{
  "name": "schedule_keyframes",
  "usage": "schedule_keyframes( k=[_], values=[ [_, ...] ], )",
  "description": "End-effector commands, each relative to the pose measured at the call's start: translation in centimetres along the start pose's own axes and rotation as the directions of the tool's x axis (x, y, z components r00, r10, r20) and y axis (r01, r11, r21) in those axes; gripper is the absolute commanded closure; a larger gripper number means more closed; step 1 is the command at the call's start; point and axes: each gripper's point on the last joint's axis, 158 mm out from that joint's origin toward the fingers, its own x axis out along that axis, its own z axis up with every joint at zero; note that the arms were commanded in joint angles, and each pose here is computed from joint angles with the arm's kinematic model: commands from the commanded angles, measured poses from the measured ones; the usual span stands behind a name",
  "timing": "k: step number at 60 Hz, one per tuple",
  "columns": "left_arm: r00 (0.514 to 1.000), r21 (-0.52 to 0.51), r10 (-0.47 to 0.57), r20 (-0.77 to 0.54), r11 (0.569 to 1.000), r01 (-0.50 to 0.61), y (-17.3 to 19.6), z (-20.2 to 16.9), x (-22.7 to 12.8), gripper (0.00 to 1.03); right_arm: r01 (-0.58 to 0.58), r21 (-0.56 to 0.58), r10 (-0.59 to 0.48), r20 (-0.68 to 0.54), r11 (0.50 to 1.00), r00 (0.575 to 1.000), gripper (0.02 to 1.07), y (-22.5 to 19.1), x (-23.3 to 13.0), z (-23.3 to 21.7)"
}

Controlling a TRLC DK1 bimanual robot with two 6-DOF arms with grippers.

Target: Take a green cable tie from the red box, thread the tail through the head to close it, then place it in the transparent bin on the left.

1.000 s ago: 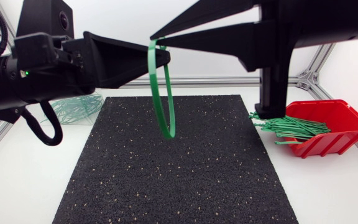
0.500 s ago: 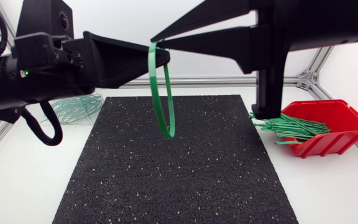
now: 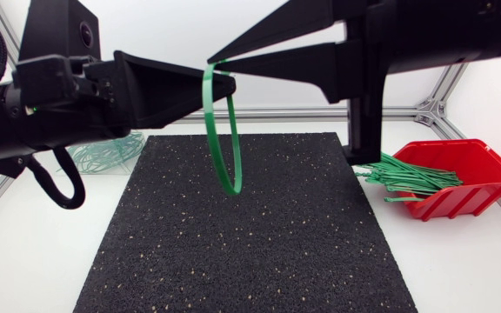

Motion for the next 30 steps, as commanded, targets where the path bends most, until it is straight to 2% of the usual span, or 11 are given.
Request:
schedule_keyframes(
  k=[1, 30],
  values=[
    [0.999, 0.041, -0.048, -0.003, 0.998, 0.048, -2.0, -0.3, -0.3, 1.0, -0.002, 0.053, 0.0, 0.036, 0.999, 0.999, 1.01, 0.1, 0.3, 1.5],
    [0.998, 0.07, -0.062, 0.008, 0.996, 0.061, -2.9, 0.1, -0.6, 1.0, 0.007, 0.119, -0.016, 0.073, 0.993, 0.997, 1.01, -0.3, 0.2, 3.6]
  ],
)
